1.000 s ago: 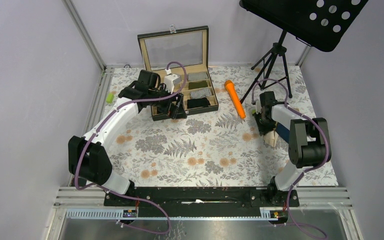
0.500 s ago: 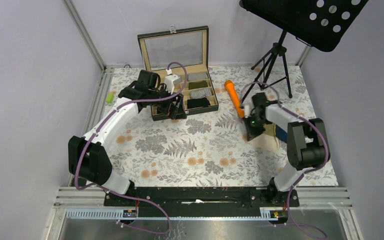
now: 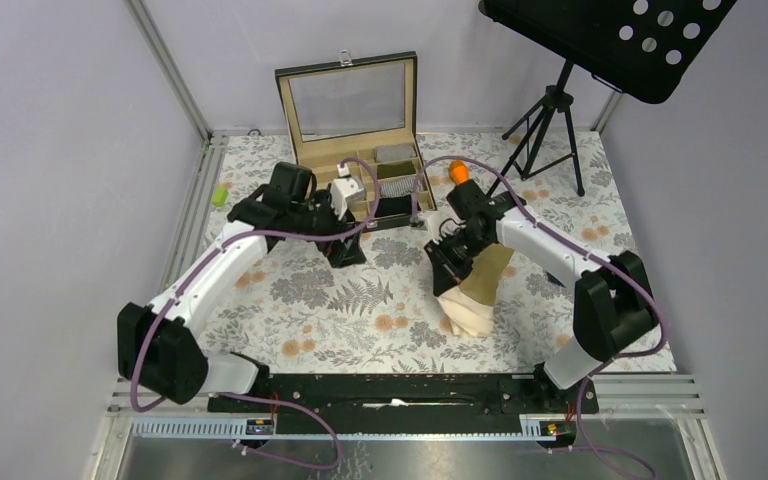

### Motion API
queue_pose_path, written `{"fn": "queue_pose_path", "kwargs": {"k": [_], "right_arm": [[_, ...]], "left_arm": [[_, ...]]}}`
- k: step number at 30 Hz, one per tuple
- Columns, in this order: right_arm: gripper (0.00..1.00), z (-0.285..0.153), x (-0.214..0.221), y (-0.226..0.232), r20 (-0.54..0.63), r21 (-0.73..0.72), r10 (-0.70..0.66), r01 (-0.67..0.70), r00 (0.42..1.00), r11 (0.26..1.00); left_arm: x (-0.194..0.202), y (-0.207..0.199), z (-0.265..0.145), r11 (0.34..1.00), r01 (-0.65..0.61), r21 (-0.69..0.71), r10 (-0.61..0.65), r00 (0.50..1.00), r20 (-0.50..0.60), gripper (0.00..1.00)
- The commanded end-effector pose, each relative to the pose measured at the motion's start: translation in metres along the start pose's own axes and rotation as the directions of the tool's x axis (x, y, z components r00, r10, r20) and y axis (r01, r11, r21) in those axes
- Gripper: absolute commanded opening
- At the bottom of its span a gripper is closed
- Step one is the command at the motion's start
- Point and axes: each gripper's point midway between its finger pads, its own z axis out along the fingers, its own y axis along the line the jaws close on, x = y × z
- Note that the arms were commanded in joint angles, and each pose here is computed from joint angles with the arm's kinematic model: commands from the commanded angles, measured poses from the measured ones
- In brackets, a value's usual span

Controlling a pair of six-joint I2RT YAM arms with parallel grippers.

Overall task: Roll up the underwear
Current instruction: Move the underwear to the center of the board.

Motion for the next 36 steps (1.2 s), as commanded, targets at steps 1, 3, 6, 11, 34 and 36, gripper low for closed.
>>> {"fn": "queue_pose_path", "kwargs": {"k": [1,3,6,11,34,36], "right_arm": [[0.00,0.001,-0.038,0.029,0.045,-0.123,-0.073,0.078,0.996,0.989],[0.00,0.003,-0.050,0.034,0.049,-0.142,-0.107,0.113,0.993,0.983],[0.00,0.005,-0.060,0.047,0.056,-0.193,-0.146,0.154,0.988,0.969],[0.00,0.019,-0.041,0.045,-0.012,-0.200,-0.151,0.146,0.988,0.969],[0.00,-0.024,0.022,0.065,0.037,-0.116,-0.248,0.250,0.968,0.961],[0.00,-0.027,0.029,0.066,0.040,-0.112,-0.258,0.261,0.965,0.959]], "left_arm": [[-0.009,-0.018,-0.013,0.970,-0.242,-0.002,0.241,0.968,0.076,0.93],[-0.011,-0.025,-0.017,0.949,-0.314,-0.033,0.315,0.943,0.109,0.91],[-0.007,-0.036,-0.019,0.881,-0.463,-0.096,0.472,0.871,0.138,0.91],[0.011,-0.047,-0.014,0.761,-0.639,-0.114,0.649,0.753,0.110,0.94],[-0.027,-0.154,0.114,0.286,-0.958,0.023,0.856,0.266,0.444,0.73],[-0.028,-0.160,0.117,0.259,-0.966,0.010,0.849,0.232,0.474,0.70]]}}
